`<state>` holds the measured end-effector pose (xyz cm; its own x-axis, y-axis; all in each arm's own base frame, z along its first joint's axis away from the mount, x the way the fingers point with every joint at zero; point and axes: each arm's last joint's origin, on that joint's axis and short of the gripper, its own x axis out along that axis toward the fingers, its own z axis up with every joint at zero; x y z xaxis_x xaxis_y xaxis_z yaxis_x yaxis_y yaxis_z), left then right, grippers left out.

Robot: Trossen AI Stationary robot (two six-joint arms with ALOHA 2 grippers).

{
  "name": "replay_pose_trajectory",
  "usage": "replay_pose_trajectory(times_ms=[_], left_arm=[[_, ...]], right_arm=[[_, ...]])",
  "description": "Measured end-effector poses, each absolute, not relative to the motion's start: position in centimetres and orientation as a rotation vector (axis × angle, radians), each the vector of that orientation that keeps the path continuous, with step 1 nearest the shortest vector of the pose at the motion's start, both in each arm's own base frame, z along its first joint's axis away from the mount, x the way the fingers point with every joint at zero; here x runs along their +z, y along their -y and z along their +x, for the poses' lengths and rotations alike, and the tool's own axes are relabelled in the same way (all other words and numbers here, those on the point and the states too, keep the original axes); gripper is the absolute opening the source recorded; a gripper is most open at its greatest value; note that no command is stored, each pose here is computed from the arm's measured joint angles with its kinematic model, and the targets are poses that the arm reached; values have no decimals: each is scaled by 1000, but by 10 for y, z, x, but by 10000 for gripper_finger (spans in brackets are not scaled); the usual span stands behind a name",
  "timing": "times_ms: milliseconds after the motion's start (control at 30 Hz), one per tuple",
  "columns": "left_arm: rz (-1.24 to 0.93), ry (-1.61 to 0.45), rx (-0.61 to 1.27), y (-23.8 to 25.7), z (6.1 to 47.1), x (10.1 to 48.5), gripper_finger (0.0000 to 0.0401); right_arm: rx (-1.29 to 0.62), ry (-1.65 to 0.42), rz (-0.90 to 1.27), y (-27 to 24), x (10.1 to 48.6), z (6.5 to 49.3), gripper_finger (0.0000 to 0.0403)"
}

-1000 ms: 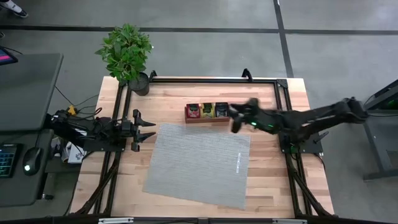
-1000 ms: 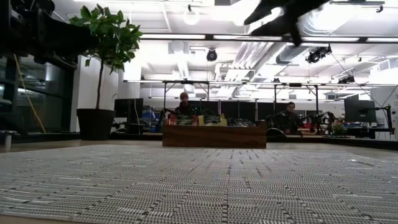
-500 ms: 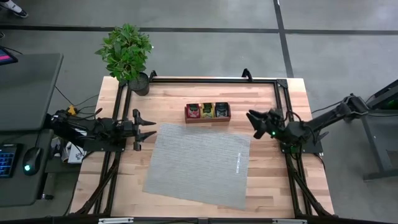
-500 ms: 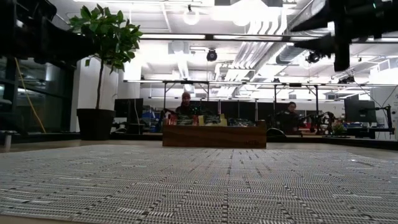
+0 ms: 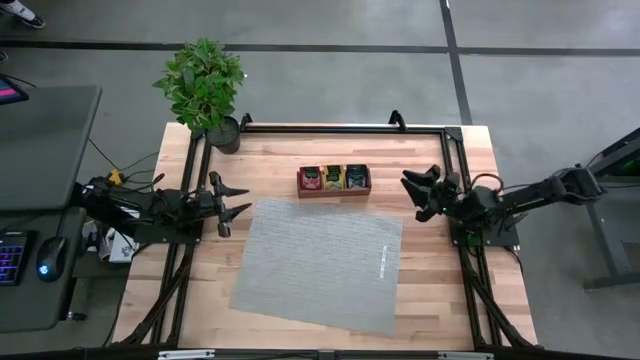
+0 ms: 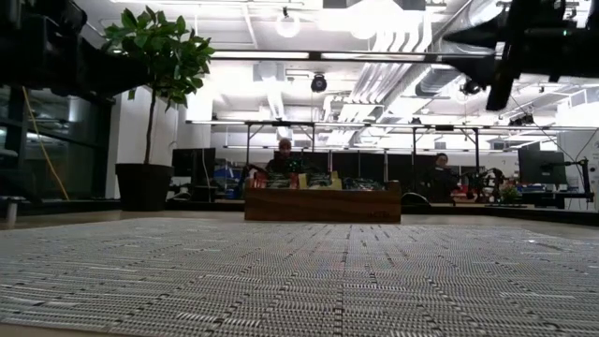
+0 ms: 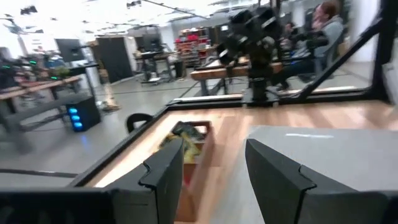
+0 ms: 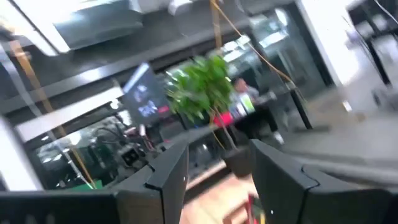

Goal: Pick & Place Tea
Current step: Return to Home Position

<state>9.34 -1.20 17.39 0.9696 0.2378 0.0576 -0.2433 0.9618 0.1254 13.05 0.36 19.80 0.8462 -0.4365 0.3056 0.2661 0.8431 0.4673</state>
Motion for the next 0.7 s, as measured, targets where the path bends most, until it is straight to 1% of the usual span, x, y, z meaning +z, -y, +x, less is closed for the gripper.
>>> replay_pose_trajectory(times_ms=[100,233,367,433,567,633,700], left_arm=[[166,37,290,11,93,174,170],[228,51,337,9,92,179,170],[337,90,345,9,90,192,170],[386,138,334,9,88,200,170],[513,202,253,12,87,205,170],[539,230,212,13,87,207,170],[549,215,190,14,88,205,170]], right_arm=[[-356,447,338,-1,204,126,165],[-403,472,304,2,209,116,165],[-401,499,270,3,213,103,165],[-395,501,258,4,213,98,165],[-395,496,253,5,211,88,165],[-388,485,233,5,210,84,165],[-398,456,215,5,207,85,165]])
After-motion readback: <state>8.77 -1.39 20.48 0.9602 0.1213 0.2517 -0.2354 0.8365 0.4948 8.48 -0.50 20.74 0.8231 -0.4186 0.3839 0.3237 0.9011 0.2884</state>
